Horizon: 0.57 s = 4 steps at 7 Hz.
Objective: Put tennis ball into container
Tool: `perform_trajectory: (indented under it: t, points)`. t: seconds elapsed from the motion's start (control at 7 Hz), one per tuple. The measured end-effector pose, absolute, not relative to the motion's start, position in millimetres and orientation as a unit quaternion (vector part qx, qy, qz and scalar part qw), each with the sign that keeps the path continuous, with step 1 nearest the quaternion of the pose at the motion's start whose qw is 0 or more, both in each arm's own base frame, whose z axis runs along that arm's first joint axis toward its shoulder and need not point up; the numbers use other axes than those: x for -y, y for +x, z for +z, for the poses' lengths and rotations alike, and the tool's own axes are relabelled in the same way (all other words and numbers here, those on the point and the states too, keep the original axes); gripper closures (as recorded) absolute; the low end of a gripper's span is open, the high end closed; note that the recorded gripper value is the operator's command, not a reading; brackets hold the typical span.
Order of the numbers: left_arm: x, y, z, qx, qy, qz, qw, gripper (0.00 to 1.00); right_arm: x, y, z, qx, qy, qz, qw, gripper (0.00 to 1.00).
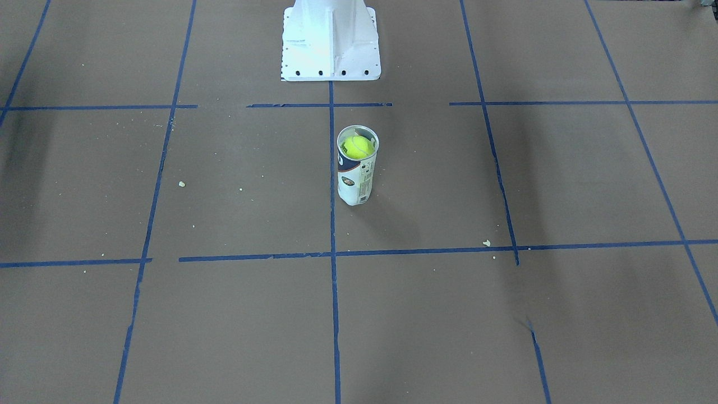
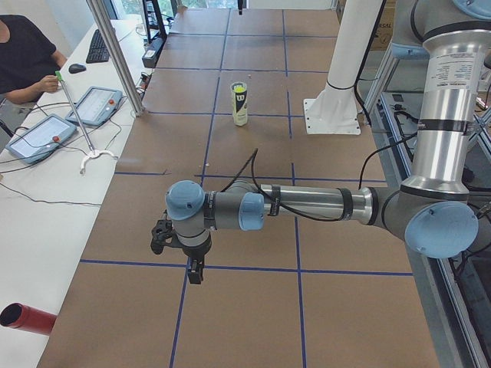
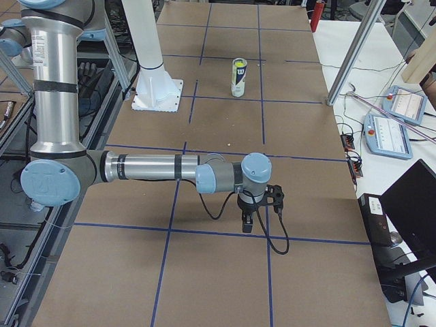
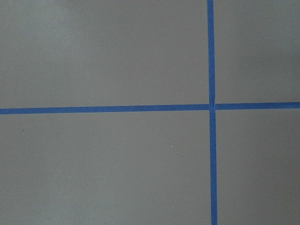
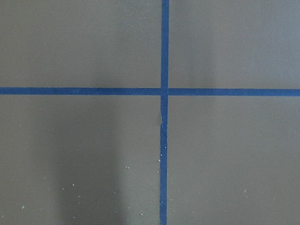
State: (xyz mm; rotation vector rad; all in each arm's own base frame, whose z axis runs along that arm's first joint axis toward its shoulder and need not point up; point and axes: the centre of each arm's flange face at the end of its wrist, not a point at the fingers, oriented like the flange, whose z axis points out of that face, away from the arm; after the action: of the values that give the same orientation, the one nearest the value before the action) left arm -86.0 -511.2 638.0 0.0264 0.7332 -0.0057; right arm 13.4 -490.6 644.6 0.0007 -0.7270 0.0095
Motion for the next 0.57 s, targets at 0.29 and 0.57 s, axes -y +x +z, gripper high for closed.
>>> perform_trajectory:
  t: [0.29,0.57]
  points:
    - [510.5,-82.4,628.0,-0.382,0.011,-0.005,0.924,0.0,490.6,13.4,644.6,0.356,0.0,0.005,0.935,0.0]
    - [510.2,-81.2,626.5,-0.389,0.011,-0.005,0.921,0.0,490.6,13.4,644.6,0.356,0.0,0.005,0.935,0.0]
